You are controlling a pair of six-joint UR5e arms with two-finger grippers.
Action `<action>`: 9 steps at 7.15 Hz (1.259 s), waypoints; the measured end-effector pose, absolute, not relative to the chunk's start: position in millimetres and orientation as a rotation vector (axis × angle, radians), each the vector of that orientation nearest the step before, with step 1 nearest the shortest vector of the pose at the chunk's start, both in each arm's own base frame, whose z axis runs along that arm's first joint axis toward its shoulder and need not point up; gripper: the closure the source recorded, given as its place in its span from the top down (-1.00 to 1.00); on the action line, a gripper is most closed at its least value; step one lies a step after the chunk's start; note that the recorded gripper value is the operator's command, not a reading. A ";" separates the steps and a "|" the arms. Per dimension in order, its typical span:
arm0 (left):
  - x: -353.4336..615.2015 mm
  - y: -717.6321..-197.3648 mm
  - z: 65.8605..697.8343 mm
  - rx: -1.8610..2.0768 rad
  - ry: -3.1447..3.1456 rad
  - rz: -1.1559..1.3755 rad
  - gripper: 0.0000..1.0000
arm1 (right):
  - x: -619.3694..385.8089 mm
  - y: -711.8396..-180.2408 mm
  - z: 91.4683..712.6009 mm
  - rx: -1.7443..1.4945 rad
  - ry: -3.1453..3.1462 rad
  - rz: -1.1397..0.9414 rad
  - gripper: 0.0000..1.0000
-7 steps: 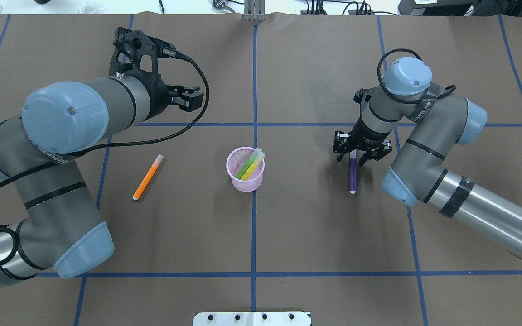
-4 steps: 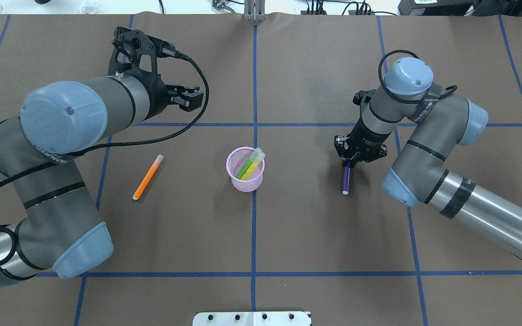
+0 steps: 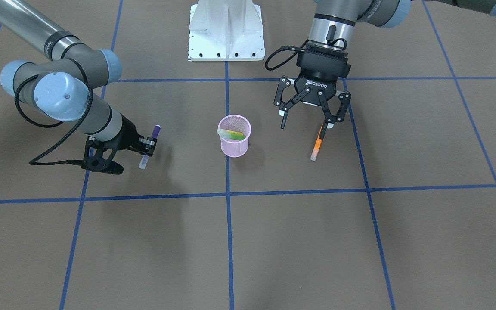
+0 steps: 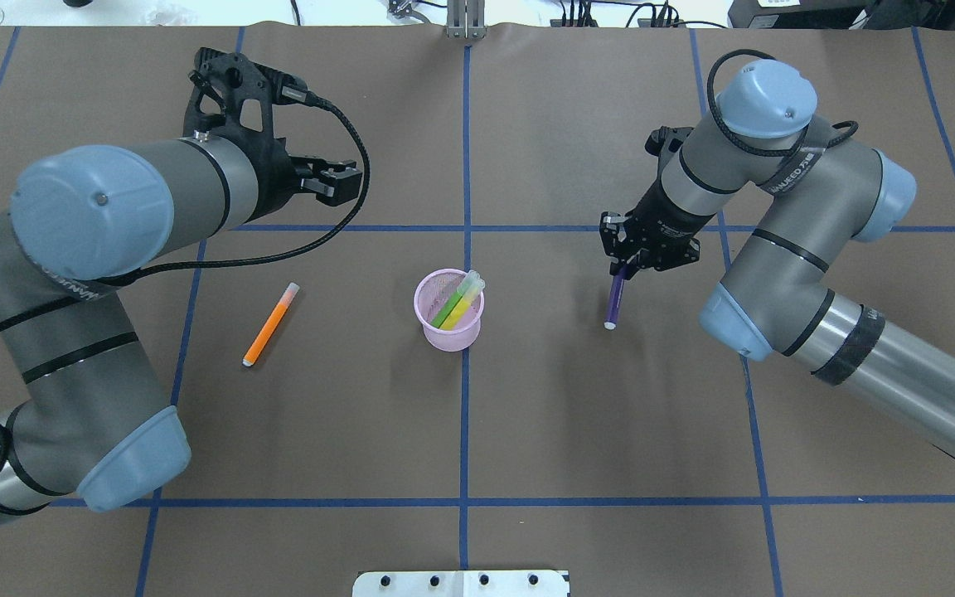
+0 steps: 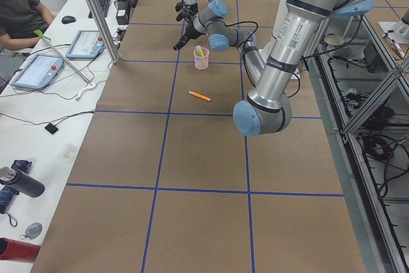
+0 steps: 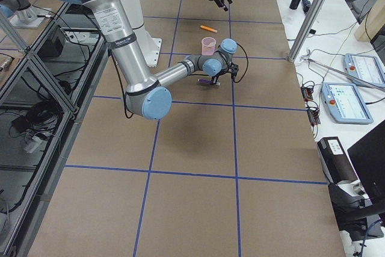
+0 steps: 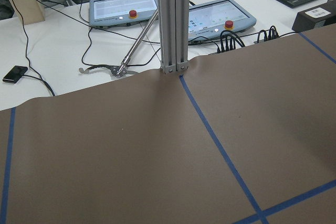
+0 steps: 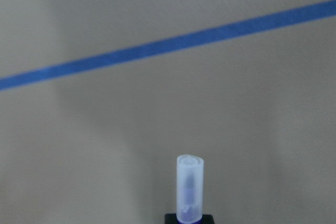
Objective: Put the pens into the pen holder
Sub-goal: 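Lift the purple marker with the right gripper and carry it over the cup, then open the right gripper to drop the purple marker into the cup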
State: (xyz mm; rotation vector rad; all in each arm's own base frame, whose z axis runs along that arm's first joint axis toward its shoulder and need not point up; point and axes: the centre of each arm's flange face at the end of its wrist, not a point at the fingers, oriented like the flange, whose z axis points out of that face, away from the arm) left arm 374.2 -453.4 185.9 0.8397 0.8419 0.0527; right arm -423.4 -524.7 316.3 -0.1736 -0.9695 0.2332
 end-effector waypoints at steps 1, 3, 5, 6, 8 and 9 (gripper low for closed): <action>360.1 -453.6 202.4 0.823 0.827 0.103 0.77 | -420.8 -520.6 286.5 -0.088 -0.981 0.304 -1.00; 338.6 -454.9 251.3 0.811 0.727 0.253 0.77 | -442.3 -492.5 225.3 0.082 -1.019 0.435 -1.00; 322.9 -473.5 290.8 0.740 0.688 0.379 0.79 | -476.0 -463.7 163.9 0.242 -1.059 0.540 -1.00; 322.6 -479.8 303.6 0.709 0.687 0.401 0.79 | -488.1 -452.2 137.6 0.293 -1.038 0.567 -1.00; 325.1 -484.6 314.5 0.685 0.684 0.411 0.79 | -535.0 -403.6 118.4 0.455 -0.945 0.581 -1.00; 325.8 -485.6 316.3 0.682 0.682 0.411 0.79 | -549.4 -386.3 122.2 0.500 -0.918 0.573 -1.00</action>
